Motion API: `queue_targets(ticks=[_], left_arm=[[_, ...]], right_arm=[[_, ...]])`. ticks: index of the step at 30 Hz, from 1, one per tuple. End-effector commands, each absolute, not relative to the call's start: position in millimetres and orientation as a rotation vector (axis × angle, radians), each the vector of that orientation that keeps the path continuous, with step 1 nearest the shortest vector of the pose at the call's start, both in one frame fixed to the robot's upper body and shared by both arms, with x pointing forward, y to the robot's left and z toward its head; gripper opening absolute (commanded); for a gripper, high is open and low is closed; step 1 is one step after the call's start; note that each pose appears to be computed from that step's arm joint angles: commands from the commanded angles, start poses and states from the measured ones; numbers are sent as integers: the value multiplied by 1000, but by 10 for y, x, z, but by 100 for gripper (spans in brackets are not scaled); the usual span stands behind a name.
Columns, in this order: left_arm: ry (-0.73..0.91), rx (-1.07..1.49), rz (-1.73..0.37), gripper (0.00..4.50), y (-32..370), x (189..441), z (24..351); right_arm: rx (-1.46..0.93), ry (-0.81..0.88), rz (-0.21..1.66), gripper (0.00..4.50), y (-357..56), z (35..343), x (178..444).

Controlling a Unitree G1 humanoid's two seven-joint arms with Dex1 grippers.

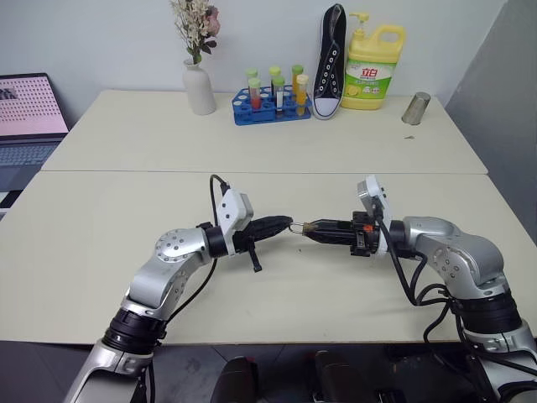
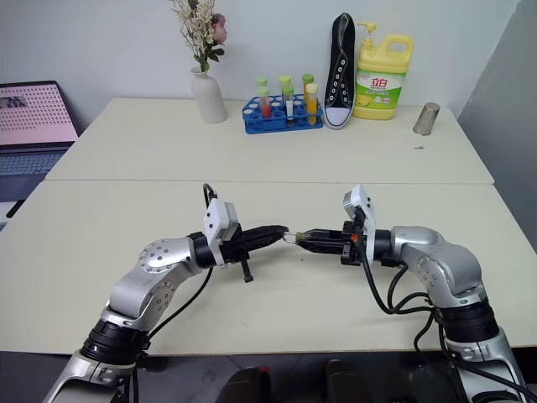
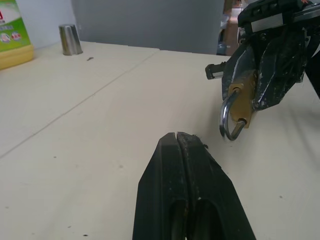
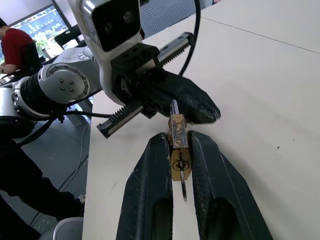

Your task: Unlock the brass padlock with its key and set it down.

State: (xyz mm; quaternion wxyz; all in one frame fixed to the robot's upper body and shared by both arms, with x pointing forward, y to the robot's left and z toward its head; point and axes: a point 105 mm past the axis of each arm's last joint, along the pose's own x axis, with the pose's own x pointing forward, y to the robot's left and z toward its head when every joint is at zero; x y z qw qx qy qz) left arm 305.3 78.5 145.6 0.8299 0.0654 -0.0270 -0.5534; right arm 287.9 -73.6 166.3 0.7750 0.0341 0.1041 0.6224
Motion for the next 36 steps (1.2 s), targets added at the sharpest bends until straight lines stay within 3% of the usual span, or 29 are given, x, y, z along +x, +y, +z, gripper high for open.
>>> queue_targets(ticks=[1,23,36], left_arm=[[-95,81,-1215,0,686,2994,1608],[21,37,-1340,0,757,2653,1663],[-25,-44,-1305,0,732,2714,1860]], right_arm=[[69,160,1379,17,-693,1816,2833],[58,171,1367,17,-712,1784,2856],[57,177,1369,17,-711,1766,2853]])
